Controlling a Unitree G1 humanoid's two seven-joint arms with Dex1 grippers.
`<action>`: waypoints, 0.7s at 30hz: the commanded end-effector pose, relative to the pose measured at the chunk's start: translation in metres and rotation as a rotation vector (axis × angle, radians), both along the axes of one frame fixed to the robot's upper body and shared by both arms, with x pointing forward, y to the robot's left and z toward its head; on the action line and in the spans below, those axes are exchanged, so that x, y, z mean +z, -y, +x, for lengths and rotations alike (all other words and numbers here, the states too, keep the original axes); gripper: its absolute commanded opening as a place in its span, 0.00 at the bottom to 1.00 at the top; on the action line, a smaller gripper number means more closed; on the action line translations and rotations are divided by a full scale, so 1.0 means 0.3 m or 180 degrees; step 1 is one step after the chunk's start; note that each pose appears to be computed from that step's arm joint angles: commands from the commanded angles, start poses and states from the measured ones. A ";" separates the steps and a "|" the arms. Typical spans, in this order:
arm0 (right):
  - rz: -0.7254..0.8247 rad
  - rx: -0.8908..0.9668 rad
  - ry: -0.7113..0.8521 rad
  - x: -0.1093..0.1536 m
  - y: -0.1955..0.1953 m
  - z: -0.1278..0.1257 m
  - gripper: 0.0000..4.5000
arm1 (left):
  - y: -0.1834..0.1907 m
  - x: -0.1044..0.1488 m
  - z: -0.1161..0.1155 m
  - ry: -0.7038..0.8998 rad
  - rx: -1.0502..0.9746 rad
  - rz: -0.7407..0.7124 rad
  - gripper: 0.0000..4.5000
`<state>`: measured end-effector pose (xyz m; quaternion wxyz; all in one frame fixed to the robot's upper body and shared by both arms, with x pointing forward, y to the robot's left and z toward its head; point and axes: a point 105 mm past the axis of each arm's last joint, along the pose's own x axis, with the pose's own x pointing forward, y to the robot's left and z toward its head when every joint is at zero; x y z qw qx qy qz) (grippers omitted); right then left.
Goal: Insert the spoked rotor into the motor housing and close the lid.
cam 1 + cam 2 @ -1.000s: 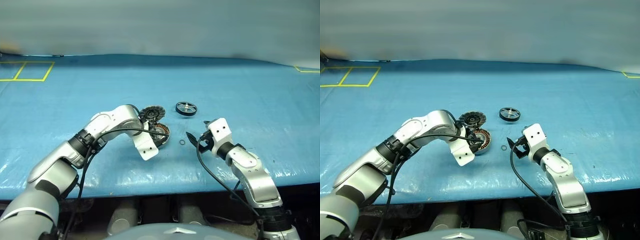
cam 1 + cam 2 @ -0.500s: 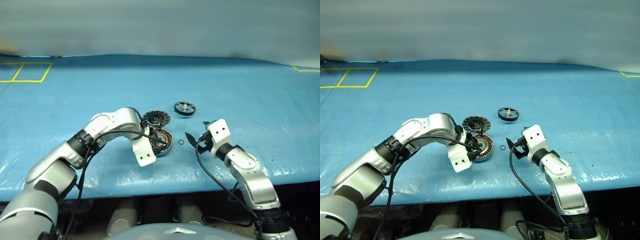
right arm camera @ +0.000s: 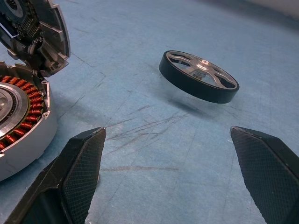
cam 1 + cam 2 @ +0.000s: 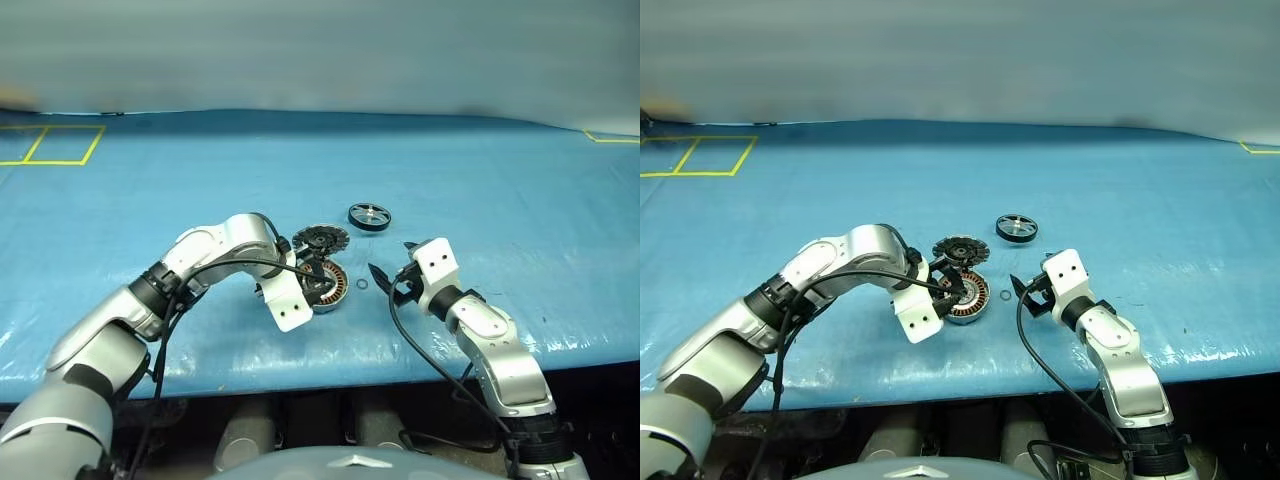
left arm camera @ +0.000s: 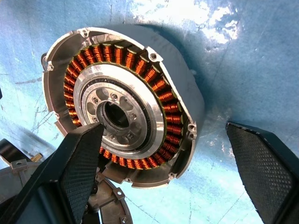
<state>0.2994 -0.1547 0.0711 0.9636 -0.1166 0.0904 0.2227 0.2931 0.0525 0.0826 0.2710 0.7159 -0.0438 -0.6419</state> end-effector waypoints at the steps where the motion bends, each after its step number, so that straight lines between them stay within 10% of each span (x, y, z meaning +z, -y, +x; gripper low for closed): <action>1: 0.0042 0.0029 0.0140 0.035 -0.003 0.006 1.00 | -0.010 0.057 -0.031 -0.0150 0.0056 -0.0202 0.99; 13: 0.0211 0.0098 -0.0044 0.008 -0.011 -0.020 1.00 | -0.095 0.107 -0.098 -0.1112 0.1082 -0.1197 0.99; 21: 0.0269 0.0217 -0.0122 -0.005 -0.053 -0.041 1.00 | -0.104 0.147 -0.052 -0.1654 0.2108 -0.2827 0.99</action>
